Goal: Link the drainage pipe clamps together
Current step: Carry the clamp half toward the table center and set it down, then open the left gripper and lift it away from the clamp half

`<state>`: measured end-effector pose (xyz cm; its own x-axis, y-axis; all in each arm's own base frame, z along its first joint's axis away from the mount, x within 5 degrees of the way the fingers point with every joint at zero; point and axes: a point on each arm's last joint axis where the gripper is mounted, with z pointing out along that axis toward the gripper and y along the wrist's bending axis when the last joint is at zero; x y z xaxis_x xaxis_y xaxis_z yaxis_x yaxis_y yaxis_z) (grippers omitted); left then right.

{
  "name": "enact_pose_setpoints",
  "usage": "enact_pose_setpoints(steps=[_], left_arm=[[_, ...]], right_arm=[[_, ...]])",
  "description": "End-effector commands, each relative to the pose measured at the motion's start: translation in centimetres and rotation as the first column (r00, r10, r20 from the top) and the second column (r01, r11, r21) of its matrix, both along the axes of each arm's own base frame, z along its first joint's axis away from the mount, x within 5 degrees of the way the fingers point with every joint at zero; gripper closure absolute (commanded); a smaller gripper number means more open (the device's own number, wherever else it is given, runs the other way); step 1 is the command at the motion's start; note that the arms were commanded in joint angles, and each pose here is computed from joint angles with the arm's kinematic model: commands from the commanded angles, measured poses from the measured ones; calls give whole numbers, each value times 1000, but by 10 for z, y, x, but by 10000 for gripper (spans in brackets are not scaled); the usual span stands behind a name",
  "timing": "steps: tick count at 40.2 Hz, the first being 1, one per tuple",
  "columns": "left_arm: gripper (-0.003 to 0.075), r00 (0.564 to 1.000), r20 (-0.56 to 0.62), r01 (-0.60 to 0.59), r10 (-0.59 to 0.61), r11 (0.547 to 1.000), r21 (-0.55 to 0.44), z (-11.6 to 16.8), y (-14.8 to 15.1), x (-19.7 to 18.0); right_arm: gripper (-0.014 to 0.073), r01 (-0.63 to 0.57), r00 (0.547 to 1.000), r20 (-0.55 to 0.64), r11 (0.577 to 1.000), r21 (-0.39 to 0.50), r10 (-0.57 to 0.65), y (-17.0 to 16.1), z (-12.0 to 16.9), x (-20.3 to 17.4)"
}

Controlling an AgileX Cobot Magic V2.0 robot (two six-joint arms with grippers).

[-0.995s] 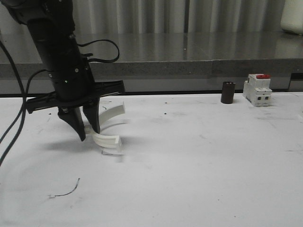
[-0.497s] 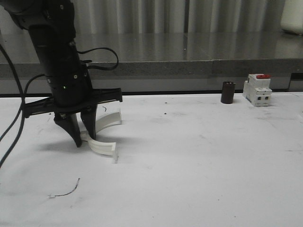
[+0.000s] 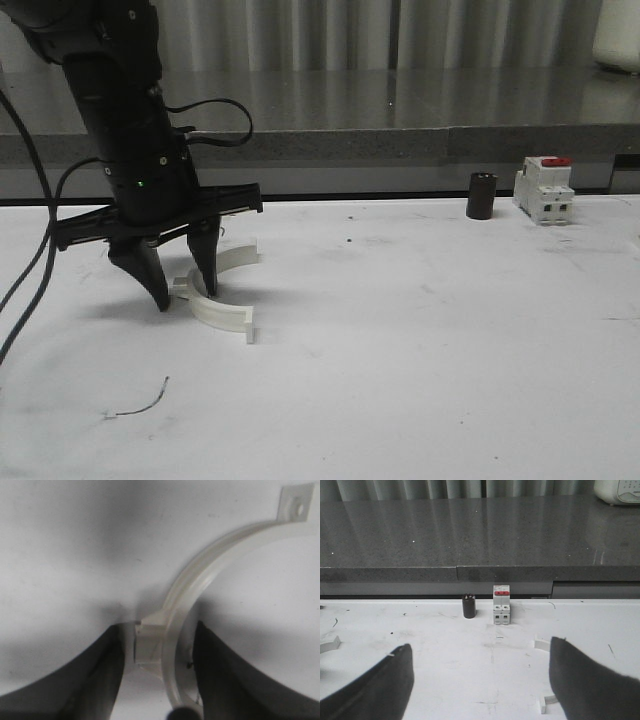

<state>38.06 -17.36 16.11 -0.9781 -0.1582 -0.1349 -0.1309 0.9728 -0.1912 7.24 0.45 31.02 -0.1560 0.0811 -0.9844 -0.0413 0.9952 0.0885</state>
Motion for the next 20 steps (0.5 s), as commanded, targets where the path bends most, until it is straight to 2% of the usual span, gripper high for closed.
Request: enact_pose_setpoints(steps=[1,4,9,17,20], left_arm=[[337,996,86,1,3,999,-40,28,-4,5],[330,992,115,48,-44,998,-34,36,-5,8],[331,976,200,89,-81,996,-28,64,-5,13],[331,933,310,172,-184,983,66,108,6,1],[332,904,359,206,-232,972,111,128,12,-7]], right_arm=[[11,13,995,97,1000,-6,-13,-1,18,1],[11,13,995,97,1000,-6,-13,-1,18,1],[11,13,995,97,1000,-6,-13,-1,18,1],[11,13,995,97,1000,-6,-13,-1,18,1],[11,13,995,97,1000,-6,-13,-1,18,1]])
